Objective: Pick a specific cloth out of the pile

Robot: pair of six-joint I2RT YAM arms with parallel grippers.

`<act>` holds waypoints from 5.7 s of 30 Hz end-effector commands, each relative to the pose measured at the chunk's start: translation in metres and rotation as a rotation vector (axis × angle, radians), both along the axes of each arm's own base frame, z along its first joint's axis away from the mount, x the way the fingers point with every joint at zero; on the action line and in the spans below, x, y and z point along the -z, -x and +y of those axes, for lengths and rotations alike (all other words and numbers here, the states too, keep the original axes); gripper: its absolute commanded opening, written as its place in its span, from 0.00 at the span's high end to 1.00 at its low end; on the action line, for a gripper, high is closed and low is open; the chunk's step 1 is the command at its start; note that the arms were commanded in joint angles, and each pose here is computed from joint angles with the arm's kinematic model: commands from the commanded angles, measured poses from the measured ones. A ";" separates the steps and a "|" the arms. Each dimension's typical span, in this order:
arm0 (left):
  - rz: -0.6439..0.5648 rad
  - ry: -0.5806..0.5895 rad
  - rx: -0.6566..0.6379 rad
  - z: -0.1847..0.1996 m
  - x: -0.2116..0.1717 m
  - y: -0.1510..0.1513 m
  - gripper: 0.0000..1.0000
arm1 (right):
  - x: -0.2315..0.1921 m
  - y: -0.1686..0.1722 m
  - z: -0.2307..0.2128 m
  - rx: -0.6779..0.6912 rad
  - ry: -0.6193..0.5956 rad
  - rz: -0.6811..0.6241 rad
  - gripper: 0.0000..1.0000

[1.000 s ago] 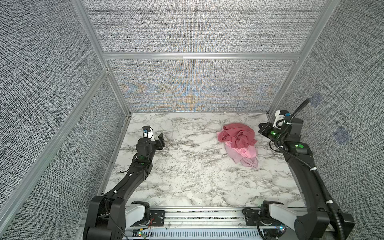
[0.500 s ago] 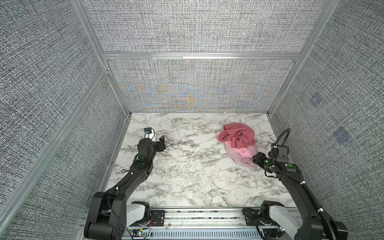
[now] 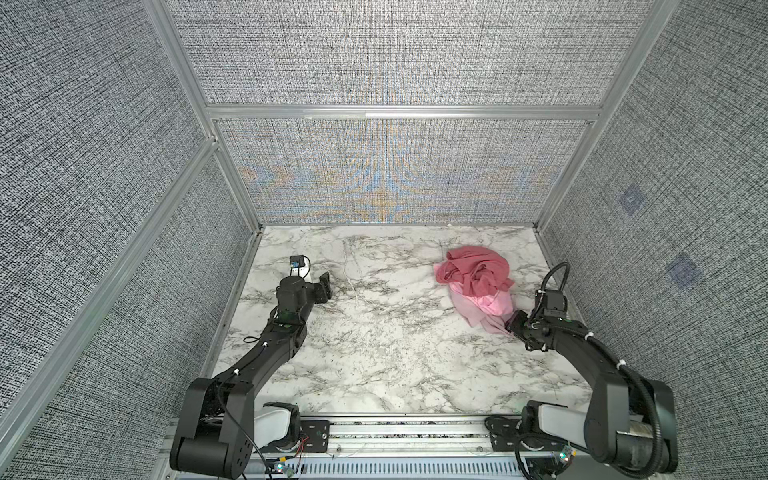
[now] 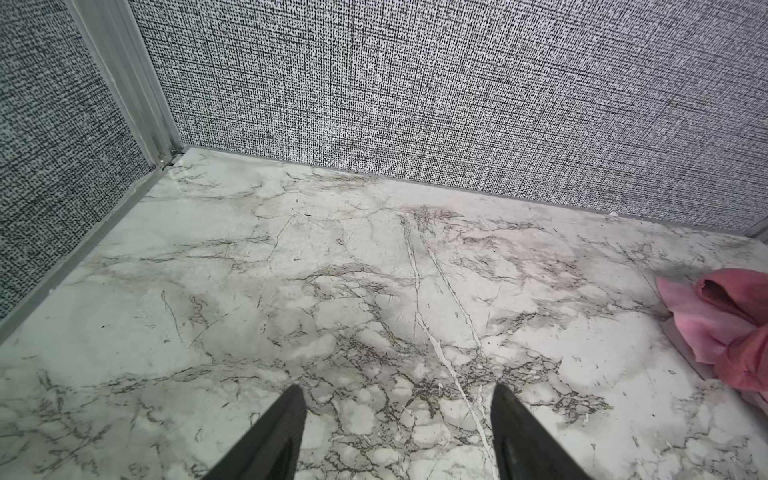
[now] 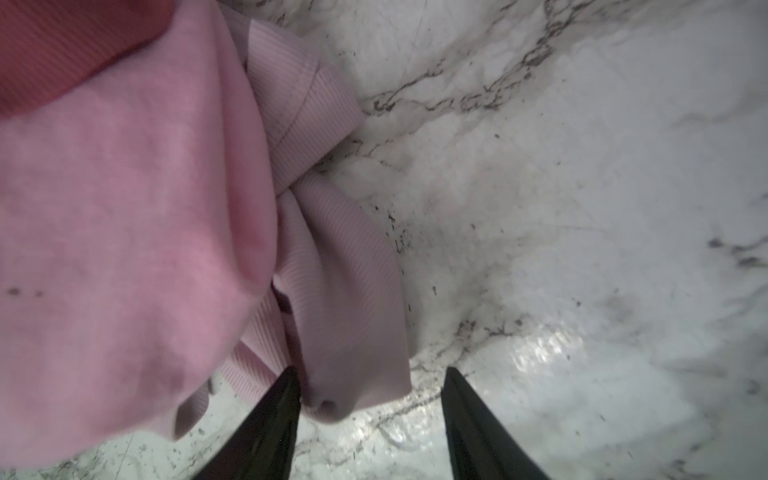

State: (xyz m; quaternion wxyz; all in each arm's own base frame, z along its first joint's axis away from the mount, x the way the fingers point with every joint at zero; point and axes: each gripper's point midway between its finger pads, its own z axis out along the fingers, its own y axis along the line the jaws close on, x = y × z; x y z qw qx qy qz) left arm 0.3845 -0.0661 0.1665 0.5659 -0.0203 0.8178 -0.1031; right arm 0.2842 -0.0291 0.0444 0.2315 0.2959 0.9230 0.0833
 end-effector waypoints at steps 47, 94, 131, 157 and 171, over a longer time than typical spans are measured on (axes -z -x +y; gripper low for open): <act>-0.081 0.033 -0.026 0.004 -0.063 0.002 0.28 | -0.468 -0.092 0.062 -0.321 -0.091 -0.985 1.00; -0.185 -0.012 -0.165 0.057 -0.253 0.094 0.24 | -0.323 -0.114 0.567 -1.190 -0.573 -0.840 1.00; 0.103 0.136 0.289 -0.118 -0.091 0.007 0.30 | -0.208 -0.086 0.297 -0.715 -0.100 -0.690 0.45; 0.587 -0.140 0.469 -0.267 0.107 0.005 0.47 | -0.175 -0.051 0.142 -0.414 -0.060 -0.613 0.45; 0.665 -0.192 0.452 -0.269 0.152 0.003 0.56 | -0.166 -0.052 0.140 -0.409 -0.071 -0.592 0.45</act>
